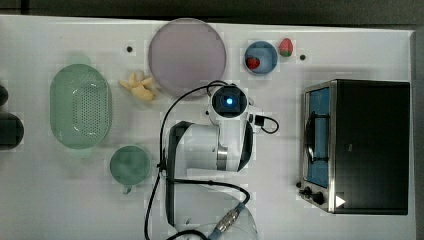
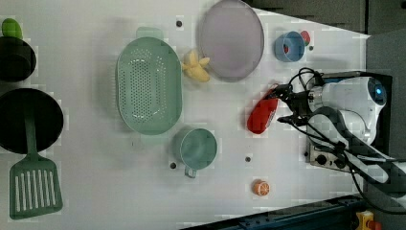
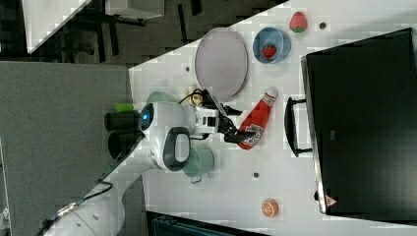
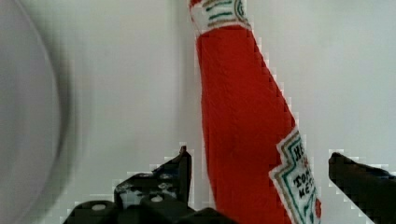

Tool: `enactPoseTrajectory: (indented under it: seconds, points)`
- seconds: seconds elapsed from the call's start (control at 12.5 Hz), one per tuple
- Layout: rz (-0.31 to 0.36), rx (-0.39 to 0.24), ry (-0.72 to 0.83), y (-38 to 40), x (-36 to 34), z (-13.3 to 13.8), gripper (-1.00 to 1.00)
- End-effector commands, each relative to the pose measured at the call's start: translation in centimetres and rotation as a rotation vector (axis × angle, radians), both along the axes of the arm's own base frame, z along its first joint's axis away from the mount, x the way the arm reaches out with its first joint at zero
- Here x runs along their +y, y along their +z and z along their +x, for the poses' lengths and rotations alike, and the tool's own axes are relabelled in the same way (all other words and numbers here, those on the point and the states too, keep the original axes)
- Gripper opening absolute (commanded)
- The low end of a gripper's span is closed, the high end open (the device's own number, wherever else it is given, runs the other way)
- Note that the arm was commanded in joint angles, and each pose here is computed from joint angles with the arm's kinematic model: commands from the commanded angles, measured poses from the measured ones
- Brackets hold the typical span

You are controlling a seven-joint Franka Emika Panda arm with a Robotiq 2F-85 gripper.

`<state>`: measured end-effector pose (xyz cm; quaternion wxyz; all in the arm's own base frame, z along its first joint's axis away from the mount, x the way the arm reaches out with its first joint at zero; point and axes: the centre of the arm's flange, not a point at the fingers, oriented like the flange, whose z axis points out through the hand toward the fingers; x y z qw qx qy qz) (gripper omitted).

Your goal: Pick Ketchup from oven and place it on table.

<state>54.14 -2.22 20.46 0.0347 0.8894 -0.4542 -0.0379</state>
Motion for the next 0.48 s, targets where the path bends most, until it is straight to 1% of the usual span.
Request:
enactPoseTrajectory:
  seconds: [0.08,0.16,0.4,0.48]
  points:
    - [0.019,-0.189,-0.017,12.7,0.3,3.6,1.0]
    - [0.029,-0.217,-0.018,17.7,0.2,4.3,1.0]
    - [0.041,-0.246,-0.015,30.4,-0.1,5.3,1.0]
    - [0.04,-0.243,-0.015,31.9,-0.2,5.5,1.0]
